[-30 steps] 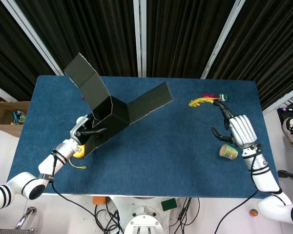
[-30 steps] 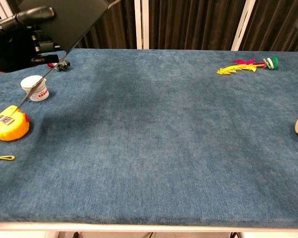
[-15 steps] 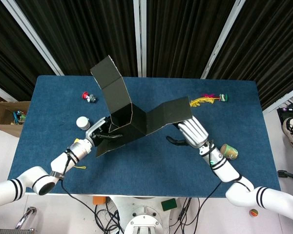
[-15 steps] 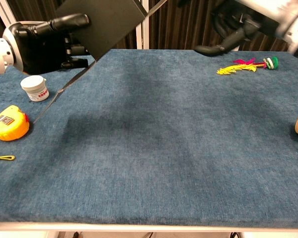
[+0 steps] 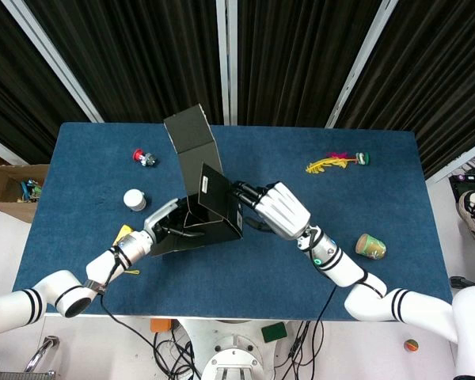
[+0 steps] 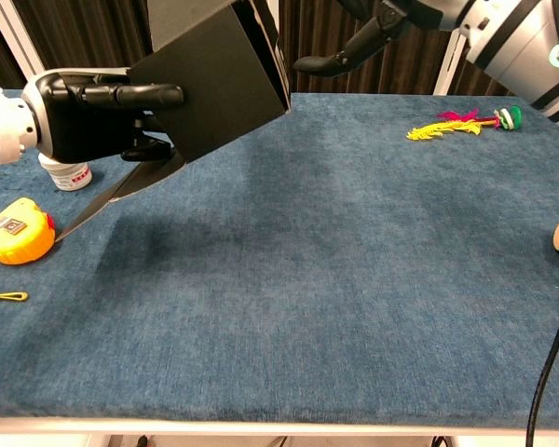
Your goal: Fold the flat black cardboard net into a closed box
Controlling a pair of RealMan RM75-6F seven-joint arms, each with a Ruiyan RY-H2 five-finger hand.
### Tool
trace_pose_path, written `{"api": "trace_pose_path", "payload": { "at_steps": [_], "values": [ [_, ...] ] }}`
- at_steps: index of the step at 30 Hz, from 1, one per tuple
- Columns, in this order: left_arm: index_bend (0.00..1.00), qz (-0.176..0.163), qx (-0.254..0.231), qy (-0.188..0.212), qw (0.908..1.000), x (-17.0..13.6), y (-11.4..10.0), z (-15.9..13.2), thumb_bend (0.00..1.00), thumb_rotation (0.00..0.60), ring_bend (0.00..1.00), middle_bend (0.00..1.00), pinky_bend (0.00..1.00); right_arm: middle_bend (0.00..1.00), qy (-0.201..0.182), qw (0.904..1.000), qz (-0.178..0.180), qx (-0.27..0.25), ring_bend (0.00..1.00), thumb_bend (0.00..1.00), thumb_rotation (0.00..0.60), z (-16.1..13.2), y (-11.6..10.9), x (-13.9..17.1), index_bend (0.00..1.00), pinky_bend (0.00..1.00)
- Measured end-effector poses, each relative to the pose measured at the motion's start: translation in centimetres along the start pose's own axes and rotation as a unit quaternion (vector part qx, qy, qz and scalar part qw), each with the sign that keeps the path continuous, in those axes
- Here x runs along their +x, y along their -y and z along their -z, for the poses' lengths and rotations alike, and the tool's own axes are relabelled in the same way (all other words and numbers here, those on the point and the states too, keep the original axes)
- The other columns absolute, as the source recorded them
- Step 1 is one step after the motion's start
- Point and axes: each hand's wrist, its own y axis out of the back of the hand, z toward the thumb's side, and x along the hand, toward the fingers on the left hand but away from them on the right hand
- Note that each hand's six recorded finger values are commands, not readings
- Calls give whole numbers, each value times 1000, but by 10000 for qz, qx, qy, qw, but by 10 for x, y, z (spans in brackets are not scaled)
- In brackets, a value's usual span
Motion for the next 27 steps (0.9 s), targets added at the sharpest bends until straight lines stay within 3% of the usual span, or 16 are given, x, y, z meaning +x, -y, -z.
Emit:
{"api": "trace_pose_path", "payload": {
  "at_steps": [8,17,27],
  "values": [
    [288,-51,392,-118,9992,3,-2,7,1,576,505,313,868,367,-438,9976,45,533,765,170,600,-11,11,-7,404,1000],
    [288,-77,664,-187,9976,3,-5,12,1,555,505,309,867,374,-592,9955,60,734,767,135,600,-13,21,-7,421,1000],
    [287,-118,1474,-274,9886,7,-8,23,0,549,503,308,866,386,-837,9915,-388,919,776,152,600,-12,42,6,457,1000]
  ]
}}
